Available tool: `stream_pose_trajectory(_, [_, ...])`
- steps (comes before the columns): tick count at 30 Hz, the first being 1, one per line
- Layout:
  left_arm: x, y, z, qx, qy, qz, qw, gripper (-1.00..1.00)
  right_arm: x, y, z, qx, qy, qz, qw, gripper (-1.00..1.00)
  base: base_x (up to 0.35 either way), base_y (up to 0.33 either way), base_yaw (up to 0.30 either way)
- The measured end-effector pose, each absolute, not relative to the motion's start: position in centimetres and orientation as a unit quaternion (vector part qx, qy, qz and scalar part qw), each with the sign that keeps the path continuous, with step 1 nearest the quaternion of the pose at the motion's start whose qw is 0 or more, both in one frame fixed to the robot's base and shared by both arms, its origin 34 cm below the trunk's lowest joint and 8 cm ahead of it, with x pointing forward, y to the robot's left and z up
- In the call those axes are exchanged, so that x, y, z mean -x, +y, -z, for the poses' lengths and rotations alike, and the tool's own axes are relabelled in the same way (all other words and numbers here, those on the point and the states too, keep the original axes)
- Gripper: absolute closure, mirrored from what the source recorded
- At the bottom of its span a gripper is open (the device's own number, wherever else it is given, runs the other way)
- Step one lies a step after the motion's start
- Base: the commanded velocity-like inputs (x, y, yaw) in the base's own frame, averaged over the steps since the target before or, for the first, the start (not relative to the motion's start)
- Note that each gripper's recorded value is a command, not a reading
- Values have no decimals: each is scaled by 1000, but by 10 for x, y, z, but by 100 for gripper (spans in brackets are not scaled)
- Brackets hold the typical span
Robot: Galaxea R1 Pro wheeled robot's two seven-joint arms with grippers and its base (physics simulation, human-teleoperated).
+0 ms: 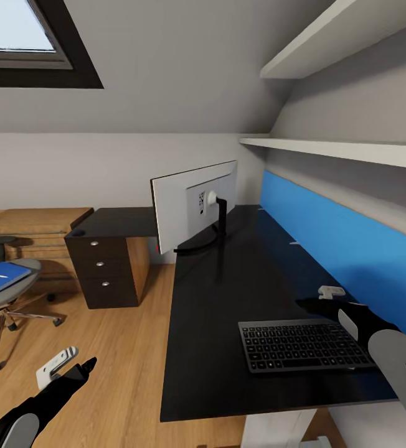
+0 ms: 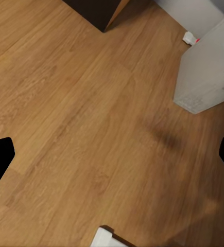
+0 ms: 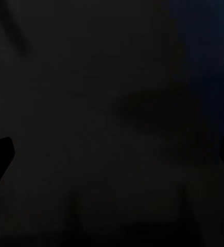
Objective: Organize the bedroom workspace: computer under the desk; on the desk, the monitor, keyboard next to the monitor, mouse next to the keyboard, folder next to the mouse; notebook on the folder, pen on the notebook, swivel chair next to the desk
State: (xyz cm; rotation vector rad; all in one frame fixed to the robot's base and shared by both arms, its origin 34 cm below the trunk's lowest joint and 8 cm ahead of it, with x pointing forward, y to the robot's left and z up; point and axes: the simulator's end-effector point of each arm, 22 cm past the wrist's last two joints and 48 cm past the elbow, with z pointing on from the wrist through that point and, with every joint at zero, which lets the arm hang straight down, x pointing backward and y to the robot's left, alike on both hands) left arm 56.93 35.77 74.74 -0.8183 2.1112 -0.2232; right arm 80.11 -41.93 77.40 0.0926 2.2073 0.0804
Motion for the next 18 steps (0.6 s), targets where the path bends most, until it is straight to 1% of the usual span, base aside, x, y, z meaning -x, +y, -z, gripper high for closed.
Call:
stream_pose_trajectory(7, [-569,357,-747,326,843,89,419,-100,-799,-419,-771,-39,895,-33,442,-100,0,0,0])
stream_pose_trajectory(18, [-569,357,-747,326,843,89,419,-100,-787,-423,-757,-57,912,-29,405,-100,0,0,0])
